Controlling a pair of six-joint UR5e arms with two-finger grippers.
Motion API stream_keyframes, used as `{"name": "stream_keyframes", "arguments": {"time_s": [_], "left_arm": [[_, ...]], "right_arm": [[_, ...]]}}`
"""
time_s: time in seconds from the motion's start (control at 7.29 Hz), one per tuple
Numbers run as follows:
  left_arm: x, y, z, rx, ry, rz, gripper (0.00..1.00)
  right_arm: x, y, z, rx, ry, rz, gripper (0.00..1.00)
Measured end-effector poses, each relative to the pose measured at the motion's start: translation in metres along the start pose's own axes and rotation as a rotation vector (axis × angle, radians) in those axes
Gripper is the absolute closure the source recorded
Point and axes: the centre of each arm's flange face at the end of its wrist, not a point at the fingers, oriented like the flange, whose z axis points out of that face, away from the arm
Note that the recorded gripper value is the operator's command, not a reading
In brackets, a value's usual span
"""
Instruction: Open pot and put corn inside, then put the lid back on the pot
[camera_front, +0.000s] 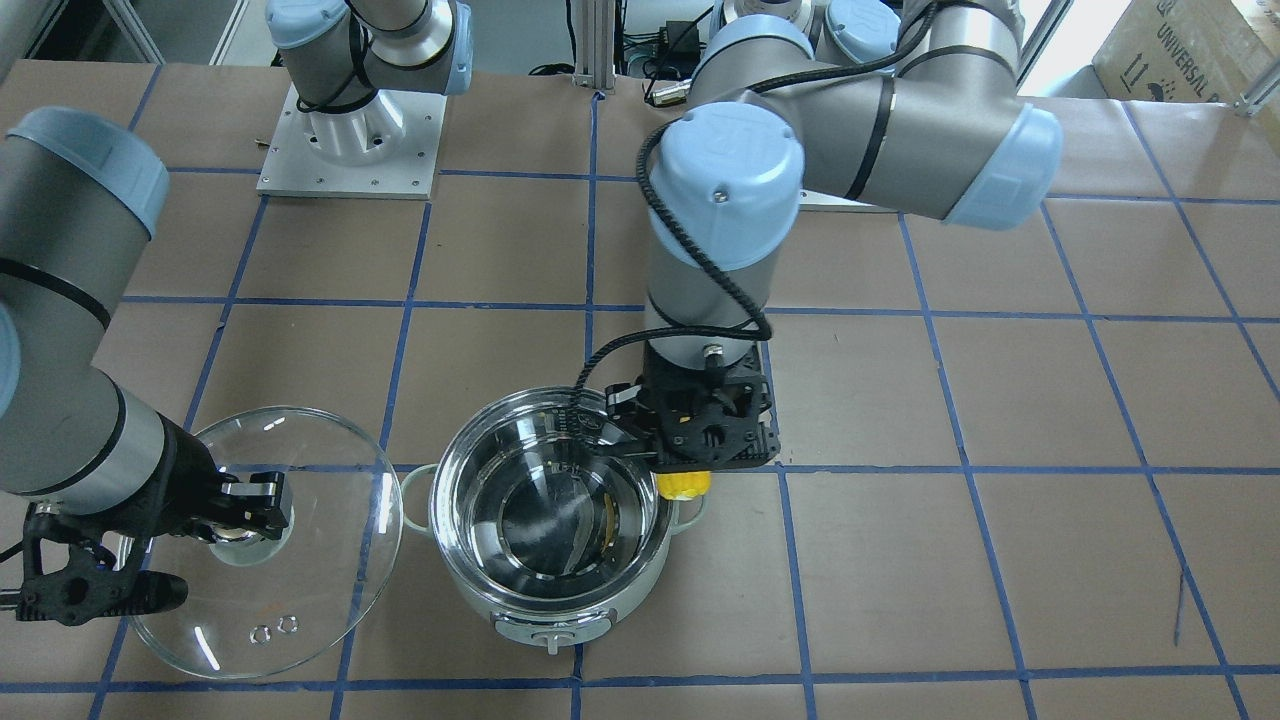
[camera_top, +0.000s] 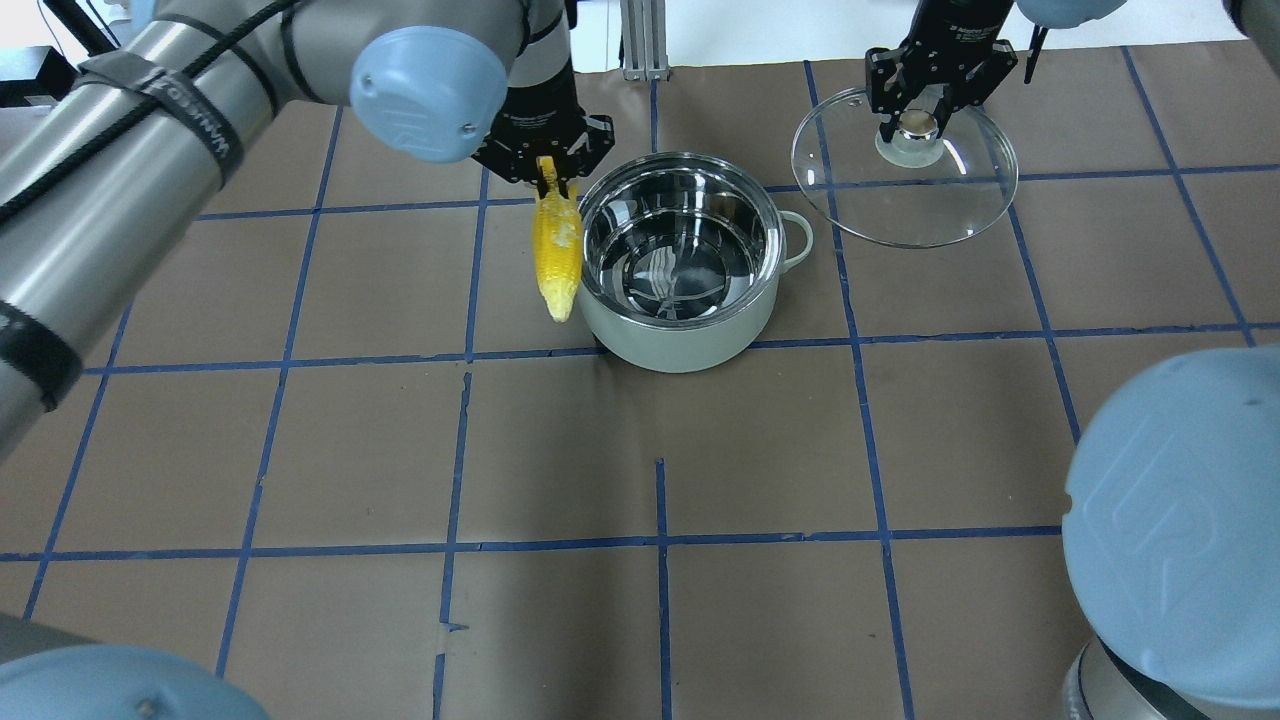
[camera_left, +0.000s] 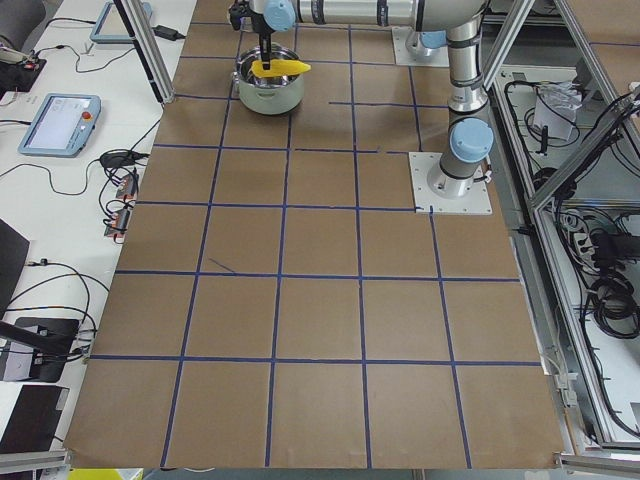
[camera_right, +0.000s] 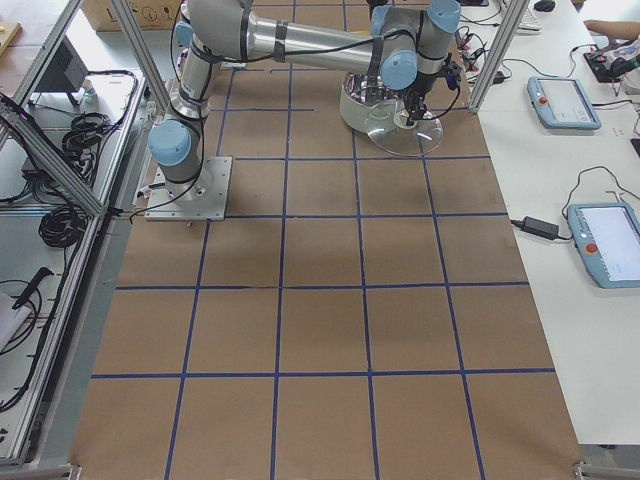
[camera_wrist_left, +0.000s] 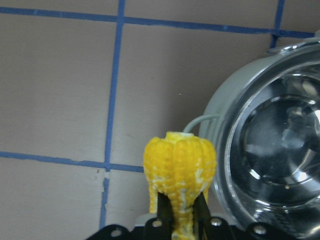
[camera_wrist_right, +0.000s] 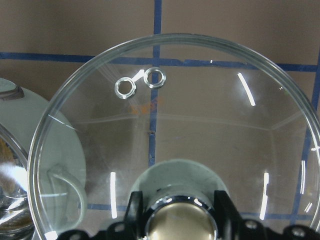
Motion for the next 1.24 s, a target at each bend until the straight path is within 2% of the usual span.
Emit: {"name": "stream_keyframes", "arguments": {"time_s": [0.27, 0.82, 1.24], "left_arm": [[0.037, -0.011, 0.011, 0.01, 0.012, 0.036, 0.98], [0.052, -0.033, 0.03, 0.048, 0.026, 0.035, 0.98], [0.057, -0.043, 0.044, 0.052, 0.028, 0.027, 0.98]], "right_arm": [[0.0, 0.0, 0.001, -0.003, -0.001, 0.002, 0.73], [-0.001, 0.001, 0.002, -0.005, -0.001, 0.006, 0.73], [-0.002, 0.002, 0.001, -0.004, -0.002, 0.003, 0.73]]}}
